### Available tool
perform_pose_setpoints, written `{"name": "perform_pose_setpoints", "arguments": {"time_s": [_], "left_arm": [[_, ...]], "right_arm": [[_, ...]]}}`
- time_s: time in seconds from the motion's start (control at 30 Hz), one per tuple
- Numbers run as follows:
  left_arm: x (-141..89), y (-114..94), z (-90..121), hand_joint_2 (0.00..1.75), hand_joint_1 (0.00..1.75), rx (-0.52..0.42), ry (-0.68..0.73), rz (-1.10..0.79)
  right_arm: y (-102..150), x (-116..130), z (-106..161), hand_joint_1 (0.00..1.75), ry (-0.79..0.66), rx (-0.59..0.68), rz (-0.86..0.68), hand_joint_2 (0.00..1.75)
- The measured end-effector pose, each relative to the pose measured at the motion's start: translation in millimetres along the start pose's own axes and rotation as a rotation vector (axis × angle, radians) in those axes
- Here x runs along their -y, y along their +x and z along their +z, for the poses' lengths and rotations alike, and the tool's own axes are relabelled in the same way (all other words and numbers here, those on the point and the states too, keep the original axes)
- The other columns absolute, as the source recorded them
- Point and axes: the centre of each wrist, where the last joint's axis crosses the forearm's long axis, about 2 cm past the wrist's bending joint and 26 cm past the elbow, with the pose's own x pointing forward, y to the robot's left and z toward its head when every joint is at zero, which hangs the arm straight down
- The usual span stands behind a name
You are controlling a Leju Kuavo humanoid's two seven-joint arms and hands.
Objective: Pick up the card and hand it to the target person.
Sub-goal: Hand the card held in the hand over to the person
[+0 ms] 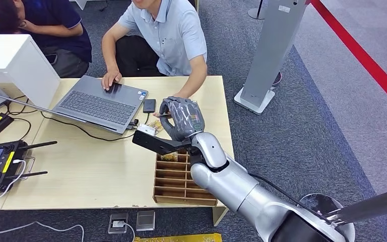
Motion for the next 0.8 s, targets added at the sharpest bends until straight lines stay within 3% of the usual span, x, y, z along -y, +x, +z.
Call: {"name": "perform_pose_setpoints", "arguments": {"time_s": [0.1, 0.43, 0.8], "left_arm": [[0.0, -0.1, 0.0, 0.00, 0.00, 0.000, -0.011, -0.001], [-1.2, -0.7, -0.2, 0.00, 0.00, -0.004, -0.008, 0.004], [-2.8, -1.9, -0.5, 0.00, 0.00, -0.017, 0.006, 0.026]], "right_arm": [[-1.9, -6.6, -2.2, 0.00, 0.030, -0.019, 0.020, 1.75], [-7.0, -19.6, -3.3, 0.00, 0.068, -0.069, 0.036, 1.75], [-10.3, -1.4, -11.2, 0.00, -0.033, -0.100, -0.064, 1.75]]}}
